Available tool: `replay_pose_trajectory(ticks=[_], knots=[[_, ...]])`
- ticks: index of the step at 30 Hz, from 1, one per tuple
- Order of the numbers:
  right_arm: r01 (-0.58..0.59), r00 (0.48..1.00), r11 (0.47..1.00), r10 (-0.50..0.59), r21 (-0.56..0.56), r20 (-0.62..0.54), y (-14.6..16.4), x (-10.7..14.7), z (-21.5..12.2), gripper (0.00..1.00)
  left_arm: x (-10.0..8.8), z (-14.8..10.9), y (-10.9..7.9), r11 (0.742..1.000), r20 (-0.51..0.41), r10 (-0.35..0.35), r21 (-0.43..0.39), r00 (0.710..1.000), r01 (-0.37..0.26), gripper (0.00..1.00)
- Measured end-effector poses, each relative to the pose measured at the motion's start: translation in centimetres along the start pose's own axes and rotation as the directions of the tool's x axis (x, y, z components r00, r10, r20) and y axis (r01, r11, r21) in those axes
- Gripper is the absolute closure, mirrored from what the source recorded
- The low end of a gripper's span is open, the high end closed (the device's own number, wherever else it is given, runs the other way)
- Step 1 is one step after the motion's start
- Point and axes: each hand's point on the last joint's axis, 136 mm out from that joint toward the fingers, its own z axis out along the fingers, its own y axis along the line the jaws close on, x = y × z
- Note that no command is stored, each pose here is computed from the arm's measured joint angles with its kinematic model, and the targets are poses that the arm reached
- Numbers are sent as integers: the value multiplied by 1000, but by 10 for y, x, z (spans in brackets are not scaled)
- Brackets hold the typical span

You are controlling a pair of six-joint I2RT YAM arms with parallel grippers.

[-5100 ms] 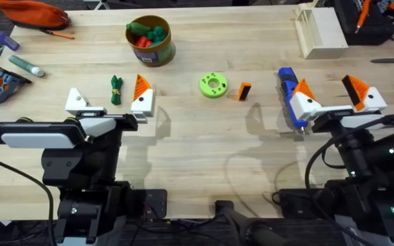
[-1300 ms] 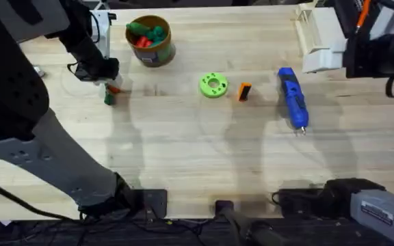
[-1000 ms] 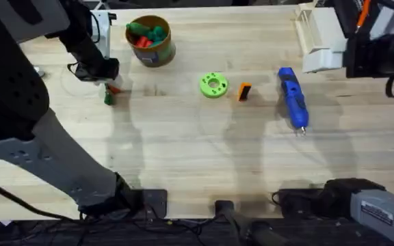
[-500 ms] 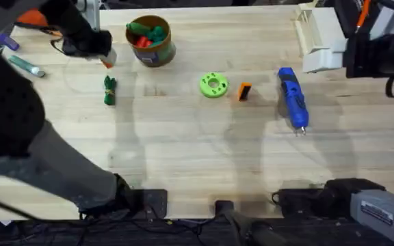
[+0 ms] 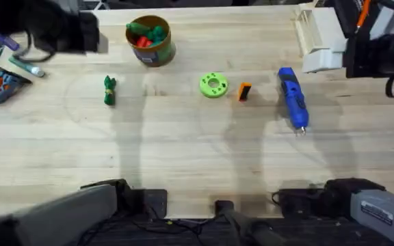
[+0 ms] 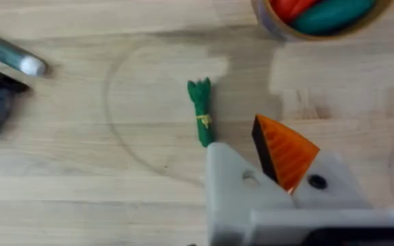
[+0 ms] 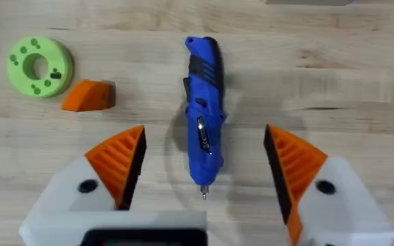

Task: Pick up the gripper from the table and insert it into the empty holder that is missing its gripper. Then pick up a screw, insert it into the mounting hole, and use the screwdriver to tighten it. Finally, clean up the table by picking up the vegetable and placing it into the bucket.

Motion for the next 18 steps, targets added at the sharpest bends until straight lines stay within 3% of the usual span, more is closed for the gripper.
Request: replay_pose_trajectory(ticks=[3, 9, 11, 18], knots=[[0, 1000, 1000, 0, 0, 0, 0, 0, 0, 28, 22, 3, -9, 999, -20, -27, 32, 999, 28, 977], [0, 1000, 1000, 0, 0, 0, 0, 0, 0, 28, 48, 12, -18, 996, -91, -62, 65, 994, 68, 74], [0, 1000, 1000, 0, 0, 0, 0, 0, 0, 28, 50, 12, -20, 995, -98, -66, 74, 993, 73, 19], [0, 1000, 1000, 0, 0, 0, 0, 0, 0, 28, 47, 5, -41, 993, -45, -33, 108, 998, 37, 13]])
